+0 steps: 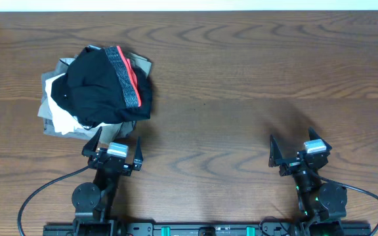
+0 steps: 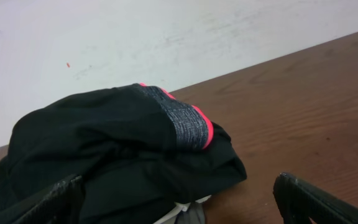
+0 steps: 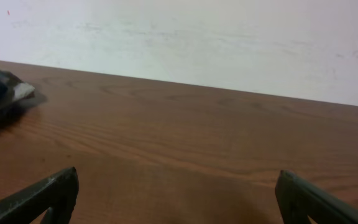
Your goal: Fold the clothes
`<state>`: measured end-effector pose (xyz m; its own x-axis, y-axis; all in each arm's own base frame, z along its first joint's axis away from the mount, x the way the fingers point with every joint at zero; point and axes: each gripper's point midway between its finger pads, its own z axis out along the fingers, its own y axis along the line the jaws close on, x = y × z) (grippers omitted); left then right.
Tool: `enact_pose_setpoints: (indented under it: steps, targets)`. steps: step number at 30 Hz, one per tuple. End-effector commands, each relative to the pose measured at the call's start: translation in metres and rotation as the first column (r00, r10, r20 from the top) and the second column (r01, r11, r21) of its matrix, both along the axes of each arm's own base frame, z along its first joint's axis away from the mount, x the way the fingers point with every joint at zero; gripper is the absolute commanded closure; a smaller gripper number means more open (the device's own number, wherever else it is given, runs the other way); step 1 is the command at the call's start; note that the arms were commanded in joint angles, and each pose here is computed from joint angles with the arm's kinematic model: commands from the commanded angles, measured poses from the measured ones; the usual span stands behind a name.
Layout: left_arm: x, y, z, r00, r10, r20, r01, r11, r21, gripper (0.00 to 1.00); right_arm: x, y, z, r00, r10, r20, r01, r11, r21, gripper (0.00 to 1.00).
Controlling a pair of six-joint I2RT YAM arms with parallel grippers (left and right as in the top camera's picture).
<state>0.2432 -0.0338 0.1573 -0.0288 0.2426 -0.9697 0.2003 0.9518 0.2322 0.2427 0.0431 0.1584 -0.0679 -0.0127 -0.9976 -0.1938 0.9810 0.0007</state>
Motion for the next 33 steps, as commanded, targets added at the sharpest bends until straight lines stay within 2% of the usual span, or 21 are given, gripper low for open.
enact_pose_setpoints:
  steps: [1, 33]
  targets:
    - [-0.0009, 0.0004, -0.0105, 0.999, 0.003, -0.035, -0.003, 1.000, 0.008, 0.02, 0.0000, -0.0012, -0.0010, 1.000, -0.007, -0.006, 0.007, 1.000, 0.017, 0.01]
    - [-0.0014, 0.0005, -0.0155, 0.998, 0.004, -0.056, -0.003, 1.000, 0.008, 0.02, 0.0000, -0.0012, -0.0010, 1.000, -0.007, -0.006, 0.007, 1.000, 0.017, 0.01]
